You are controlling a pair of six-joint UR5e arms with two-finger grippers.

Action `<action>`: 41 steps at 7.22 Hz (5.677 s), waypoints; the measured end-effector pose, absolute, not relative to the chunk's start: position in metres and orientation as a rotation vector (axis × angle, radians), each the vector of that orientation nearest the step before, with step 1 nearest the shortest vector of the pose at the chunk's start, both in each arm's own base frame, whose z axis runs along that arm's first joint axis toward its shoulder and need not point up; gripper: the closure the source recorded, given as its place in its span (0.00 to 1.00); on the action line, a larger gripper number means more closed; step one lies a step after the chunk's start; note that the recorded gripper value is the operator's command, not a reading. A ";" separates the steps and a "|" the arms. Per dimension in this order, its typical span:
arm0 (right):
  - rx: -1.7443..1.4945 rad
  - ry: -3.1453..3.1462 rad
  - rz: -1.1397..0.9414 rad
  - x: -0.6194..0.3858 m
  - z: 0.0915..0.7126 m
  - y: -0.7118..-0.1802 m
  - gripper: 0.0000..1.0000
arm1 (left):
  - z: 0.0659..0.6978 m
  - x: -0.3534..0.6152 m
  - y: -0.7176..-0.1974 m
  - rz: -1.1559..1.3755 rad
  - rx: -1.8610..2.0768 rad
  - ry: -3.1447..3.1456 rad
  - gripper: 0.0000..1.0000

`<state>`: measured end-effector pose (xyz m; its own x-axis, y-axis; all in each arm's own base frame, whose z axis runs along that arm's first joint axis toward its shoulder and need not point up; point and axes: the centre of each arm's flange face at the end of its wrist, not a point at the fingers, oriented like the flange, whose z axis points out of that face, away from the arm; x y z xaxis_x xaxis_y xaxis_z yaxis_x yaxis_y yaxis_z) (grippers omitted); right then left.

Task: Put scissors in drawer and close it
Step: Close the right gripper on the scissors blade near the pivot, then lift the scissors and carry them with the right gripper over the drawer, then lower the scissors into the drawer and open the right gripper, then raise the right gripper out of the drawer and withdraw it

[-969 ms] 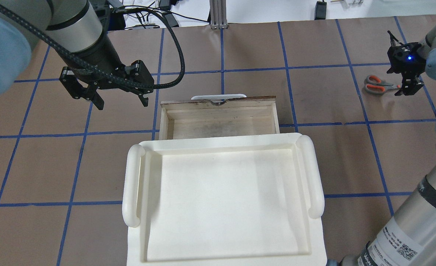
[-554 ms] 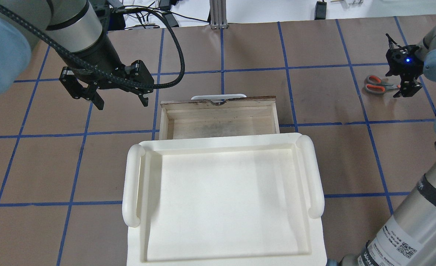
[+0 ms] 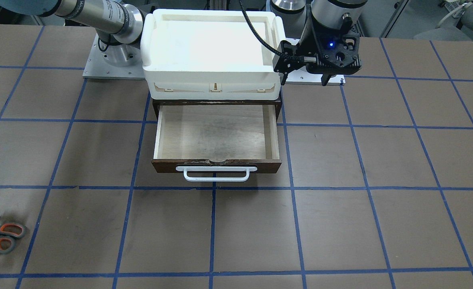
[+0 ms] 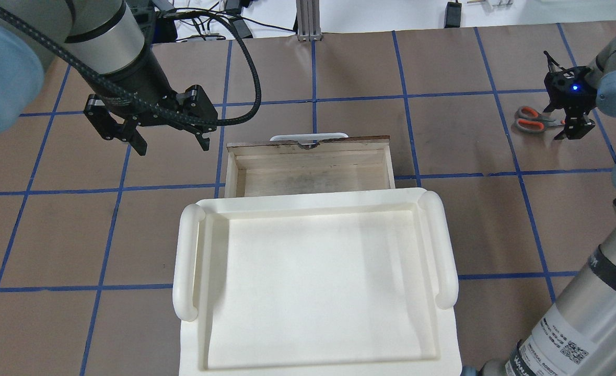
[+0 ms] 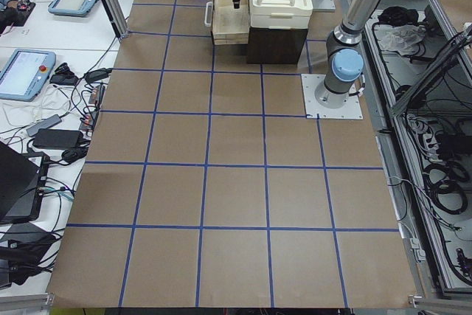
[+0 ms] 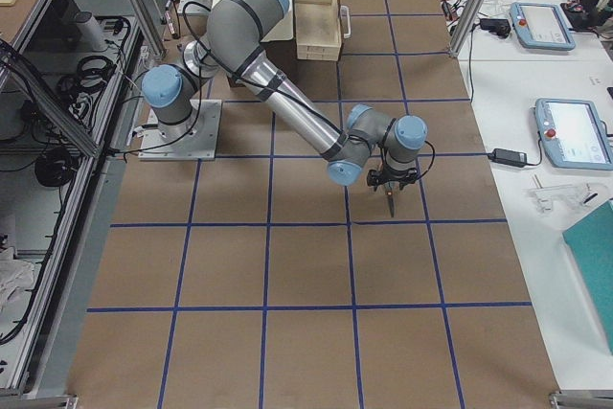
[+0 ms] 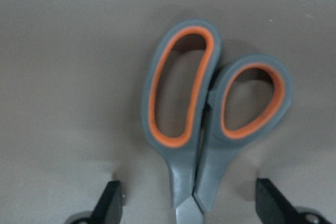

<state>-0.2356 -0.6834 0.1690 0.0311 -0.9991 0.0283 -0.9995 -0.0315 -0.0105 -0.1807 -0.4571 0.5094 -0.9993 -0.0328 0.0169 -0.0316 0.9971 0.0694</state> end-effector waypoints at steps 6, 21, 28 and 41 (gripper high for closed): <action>2.282 -2.122 -0.015 -0.231 0.200 -0.678 1.00 | 0.510 -0.180 -0.457 -0.107 0.052 -3.122 0.00; 2.348 -2.132 -0.051 0.292 0.424 -0.522 1.00 | 0.509 -0.180 -0.457 -0.115 0.052 -3.121 0.00; 2.406 -2.145 -0.063 0.365 0.368 -0.495 1.00 | 0.509 -0.180 -0.457 -0.114 0.053 -3.121 0.00; 0.758 -3.113 0.145 0.245 0.469 -0.516 0.00 | 0.510 -0.179 -0.457 -0.113 0.055 -3.121 0.00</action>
